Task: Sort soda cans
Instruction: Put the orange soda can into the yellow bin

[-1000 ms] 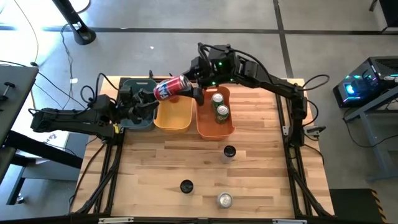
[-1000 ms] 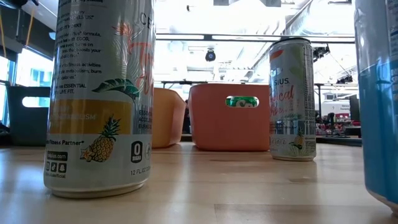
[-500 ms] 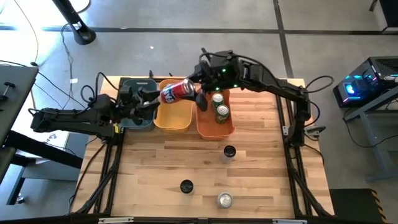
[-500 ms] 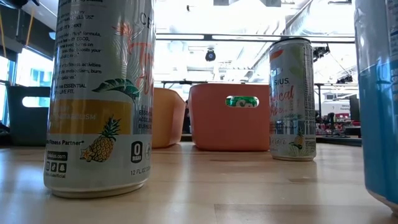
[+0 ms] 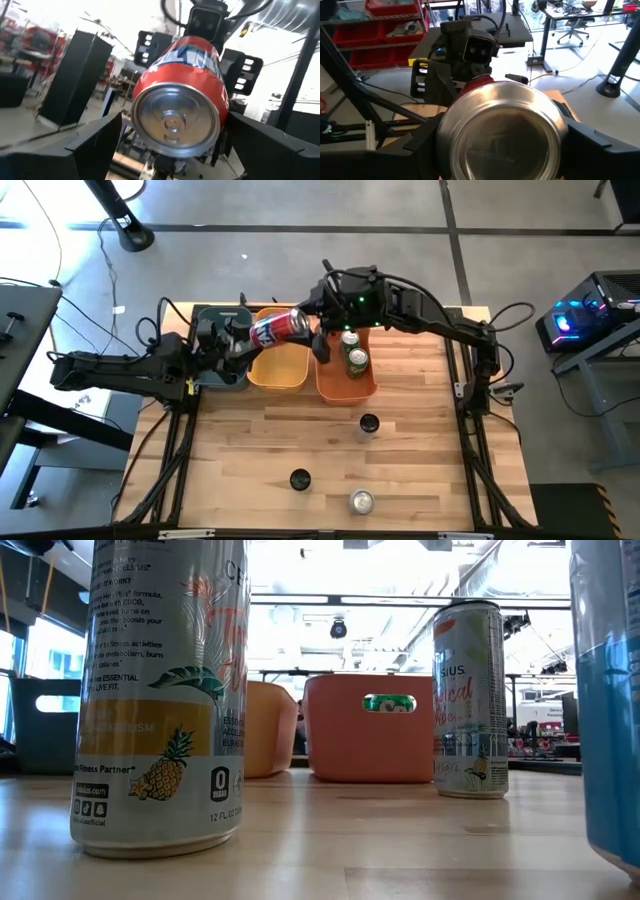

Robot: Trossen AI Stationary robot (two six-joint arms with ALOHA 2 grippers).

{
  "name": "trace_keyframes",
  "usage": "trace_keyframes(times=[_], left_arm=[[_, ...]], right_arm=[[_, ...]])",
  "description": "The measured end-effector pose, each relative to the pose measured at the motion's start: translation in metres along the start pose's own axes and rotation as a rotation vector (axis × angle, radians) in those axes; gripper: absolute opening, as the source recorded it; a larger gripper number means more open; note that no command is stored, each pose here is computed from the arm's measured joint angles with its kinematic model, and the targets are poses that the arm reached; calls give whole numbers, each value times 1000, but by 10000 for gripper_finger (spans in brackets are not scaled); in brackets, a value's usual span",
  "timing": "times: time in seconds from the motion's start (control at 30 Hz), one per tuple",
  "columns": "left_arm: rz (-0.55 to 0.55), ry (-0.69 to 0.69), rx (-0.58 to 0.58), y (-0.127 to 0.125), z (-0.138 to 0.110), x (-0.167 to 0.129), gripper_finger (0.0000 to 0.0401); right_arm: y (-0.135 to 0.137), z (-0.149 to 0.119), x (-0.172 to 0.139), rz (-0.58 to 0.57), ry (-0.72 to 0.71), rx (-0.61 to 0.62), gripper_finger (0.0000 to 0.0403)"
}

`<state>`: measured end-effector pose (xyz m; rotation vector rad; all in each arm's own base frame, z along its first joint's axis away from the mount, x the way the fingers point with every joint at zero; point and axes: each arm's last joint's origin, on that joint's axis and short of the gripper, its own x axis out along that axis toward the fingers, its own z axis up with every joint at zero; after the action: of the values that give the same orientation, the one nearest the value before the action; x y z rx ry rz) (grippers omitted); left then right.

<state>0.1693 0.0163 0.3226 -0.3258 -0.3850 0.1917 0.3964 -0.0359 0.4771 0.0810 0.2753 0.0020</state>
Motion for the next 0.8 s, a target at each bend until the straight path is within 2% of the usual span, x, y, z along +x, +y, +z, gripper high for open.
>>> trace_keyframes(times=[0.13, 0.43, 0.67, 0.8], left_arm=[[-52, -44, 31, -2, 2, 4, 349], [-160, 4, 56, -10, 5, 22, 344], [-164, -2, 78, -13, 9, 28, 281], [-175, 15, 75, -13, 8, 27, 281]], right_arm=[[2, 1, 0, 14, -13, 16, 282], [5, 5, 1, 83, -45, 29, 282], [5, 4, 0, 79, -43, 28, 282], [4, 4, 1, 51, -41, 35, 282]])
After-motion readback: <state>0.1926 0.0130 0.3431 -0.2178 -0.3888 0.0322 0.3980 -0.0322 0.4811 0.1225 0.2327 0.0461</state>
